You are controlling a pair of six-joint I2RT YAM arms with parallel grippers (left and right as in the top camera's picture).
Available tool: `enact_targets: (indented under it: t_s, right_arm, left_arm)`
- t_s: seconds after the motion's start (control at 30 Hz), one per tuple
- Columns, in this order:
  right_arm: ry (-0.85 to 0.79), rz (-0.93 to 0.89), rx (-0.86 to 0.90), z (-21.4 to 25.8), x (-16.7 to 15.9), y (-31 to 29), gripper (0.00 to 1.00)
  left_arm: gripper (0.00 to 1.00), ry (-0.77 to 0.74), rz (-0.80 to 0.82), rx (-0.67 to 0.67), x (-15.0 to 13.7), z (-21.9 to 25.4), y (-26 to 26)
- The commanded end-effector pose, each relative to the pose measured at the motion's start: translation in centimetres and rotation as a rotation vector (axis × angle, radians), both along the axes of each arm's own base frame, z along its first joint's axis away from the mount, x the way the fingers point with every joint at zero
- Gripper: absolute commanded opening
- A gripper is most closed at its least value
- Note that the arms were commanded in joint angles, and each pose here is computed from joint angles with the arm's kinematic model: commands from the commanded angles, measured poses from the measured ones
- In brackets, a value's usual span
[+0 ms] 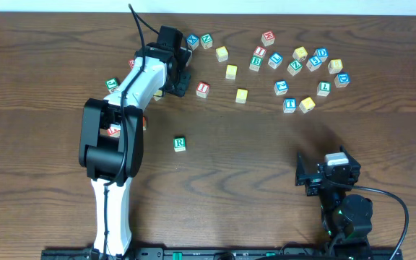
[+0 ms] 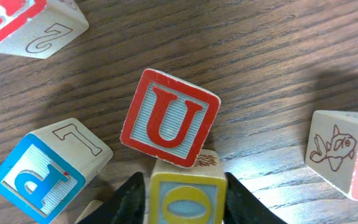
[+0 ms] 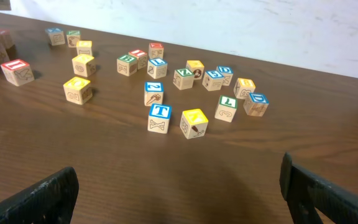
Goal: Spell out ROBOT
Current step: 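Close the left gripper on the yellow O block, then lift the yellow O block and carry it toward the green R block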
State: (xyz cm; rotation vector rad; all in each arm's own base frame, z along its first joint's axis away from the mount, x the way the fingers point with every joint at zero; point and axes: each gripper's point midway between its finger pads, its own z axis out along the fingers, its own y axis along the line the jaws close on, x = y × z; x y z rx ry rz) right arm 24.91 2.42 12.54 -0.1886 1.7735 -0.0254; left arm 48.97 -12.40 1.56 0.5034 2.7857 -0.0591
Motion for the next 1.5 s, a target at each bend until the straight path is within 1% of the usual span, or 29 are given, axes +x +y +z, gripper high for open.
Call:
enact_targets:
  t_s: [0.0, 0.17, 0.33, 0.47, 0.63, 1.13, 1.3, 1.47]
  right_arm:
    - [0.003, 0.001, -0.010, -0.1, 0.0, -0.1, 0.99]
    - [0.003, 0.000, -0.010, -0.1, 0.0, -0.1, 0.99]
    - [0.003, 0.000, -0.010, -0.1, 0.0, -0.1, 0.99]
    - [0.003, 0.000, -0.010, -0.1, 0.0, -0.1, 0.99]
    - [0.003, 0.000, -0.010, -0.1, 0.0, -0.1, 0.99]
    - [0.003, 0.000, -0.010, -0.1, 0.0, -0.1, 0.99]
    - [0.003, 0.000, -0.010, -0.1, 0.0, -0.1, 0.99]
    - [0.003, 0.000, -0.010, -0.1, 0.0, -0.1, 0.99]
  left_arm:
    - [0.37, 0.013, -0.006, -0.003, 0.0, -0.5, -0.2]
    - [0.34, 0.015, -0.006, -0.002, -0.1, -0.5, -0.2]
    - [0.34, 0.019, -0.006, -0.001, -0.2, -0.5, -0.2]
    - [0.29, 0.020, -0.006, -0.001, -0.2, -0.5, -0.2]
    - [0.27, 0.026, -0.006, 0.001, -0.3, -0.6, -0.1]
    - [0.27, 0.024, -0.006, 0.001, -0.3, -0.5, -0.1]
    - [0.27, 0.010, -0.006, -0.002, -0.2, 0.4, -0.2]
    - [0.27, -0.037, -0.006, -0.014, 0.1, 3.0, -0.2]
